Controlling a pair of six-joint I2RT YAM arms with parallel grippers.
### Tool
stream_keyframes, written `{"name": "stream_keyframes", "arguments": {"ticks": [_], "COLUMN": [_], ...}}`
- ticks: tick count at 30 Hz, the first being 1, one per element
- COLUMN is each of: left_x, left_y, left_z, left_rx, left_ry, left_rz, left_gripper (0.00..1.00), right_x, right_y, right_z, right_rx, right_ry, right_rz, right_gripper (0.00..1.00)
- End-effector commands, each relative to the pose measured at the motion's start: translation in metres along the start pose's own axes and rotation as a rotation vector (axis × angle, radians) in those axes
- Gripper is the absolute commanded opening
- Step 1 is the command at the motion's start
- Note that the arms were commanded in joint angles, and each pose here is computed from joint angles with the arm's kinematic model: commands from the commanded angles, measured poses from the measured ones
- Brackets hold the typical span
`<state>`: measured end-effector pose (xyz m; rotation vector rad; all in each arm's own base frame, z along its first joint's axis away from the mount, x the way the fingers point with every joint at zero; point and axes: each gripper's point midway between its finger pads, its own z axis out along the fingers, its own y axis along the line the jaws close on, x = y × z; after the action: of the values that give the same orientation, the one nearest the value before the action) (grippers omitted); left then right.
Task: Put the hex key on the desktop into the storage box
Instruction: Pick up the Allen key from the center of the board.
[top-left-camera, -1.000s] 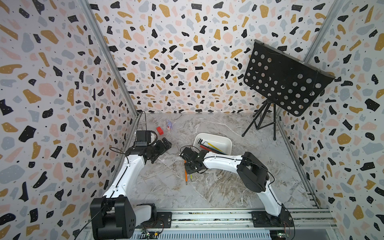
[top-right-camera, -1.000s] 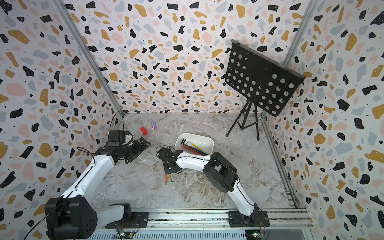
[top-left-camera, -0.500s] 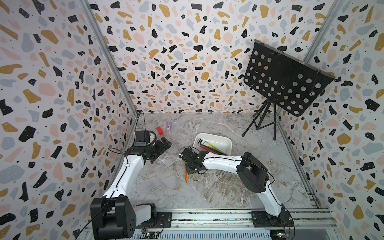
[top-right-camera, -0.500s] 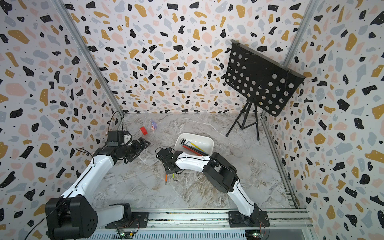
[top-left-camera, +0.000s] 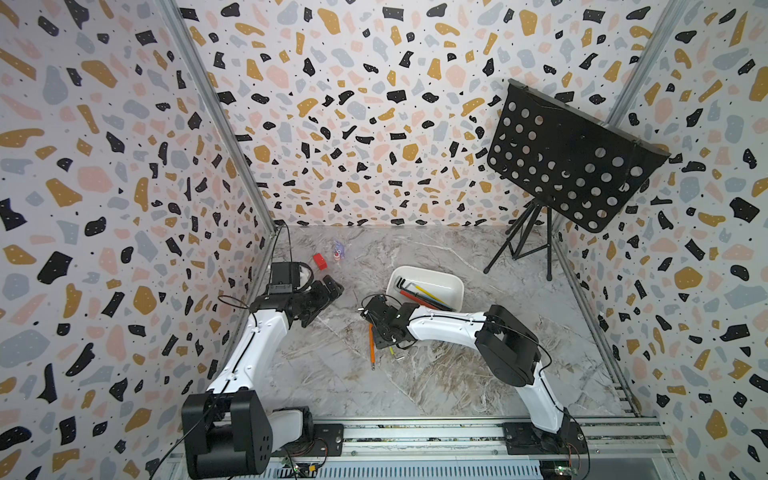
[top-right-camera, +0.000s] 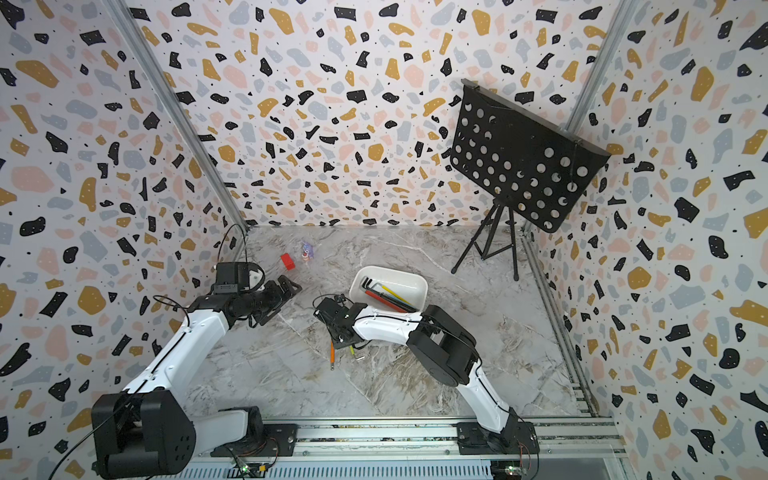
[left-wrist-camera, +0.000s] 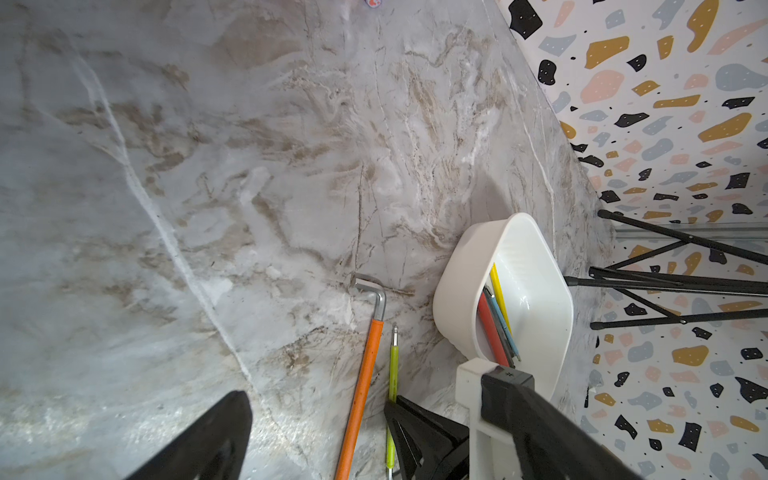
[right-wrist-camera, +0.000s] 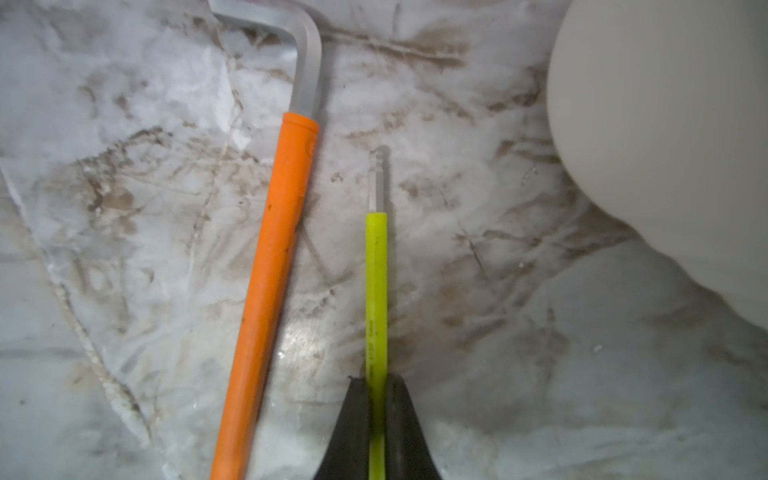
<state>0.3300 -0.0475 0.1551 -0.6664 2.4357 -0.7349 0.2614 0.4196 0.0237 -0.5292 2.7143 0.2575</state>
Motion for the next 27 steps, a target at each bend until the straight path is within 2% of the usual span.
{"name": "stream_keyframes", "arguments": {"ticks": [1,10,27], "left_x": [-0.004,-0.001,0.007], "left_y": [0.000,-0.008,-0.040], "left_z": [0.003,0.010,0.005], "left_rx": [0.015,0.075,0.198], "left_ry": [-0.012,0.023,0.055], "left_rz": [0.000,-0.015,0.060], "left_gripper": [1.00,1.00,1.00], "right_x": [0.040,0.021,0.001], "right_y": [-0.040,-0.036,-0.054], "right_z": [0.008,-0.037,-0.102], "right_rx": [0.134,0.082,0.013], "right_ry": [0.124,0.043,-0.068], "right_rz": [-0.032,-0.041,-0.023], "right_gripper": [0.00,0.00,0.00]}}
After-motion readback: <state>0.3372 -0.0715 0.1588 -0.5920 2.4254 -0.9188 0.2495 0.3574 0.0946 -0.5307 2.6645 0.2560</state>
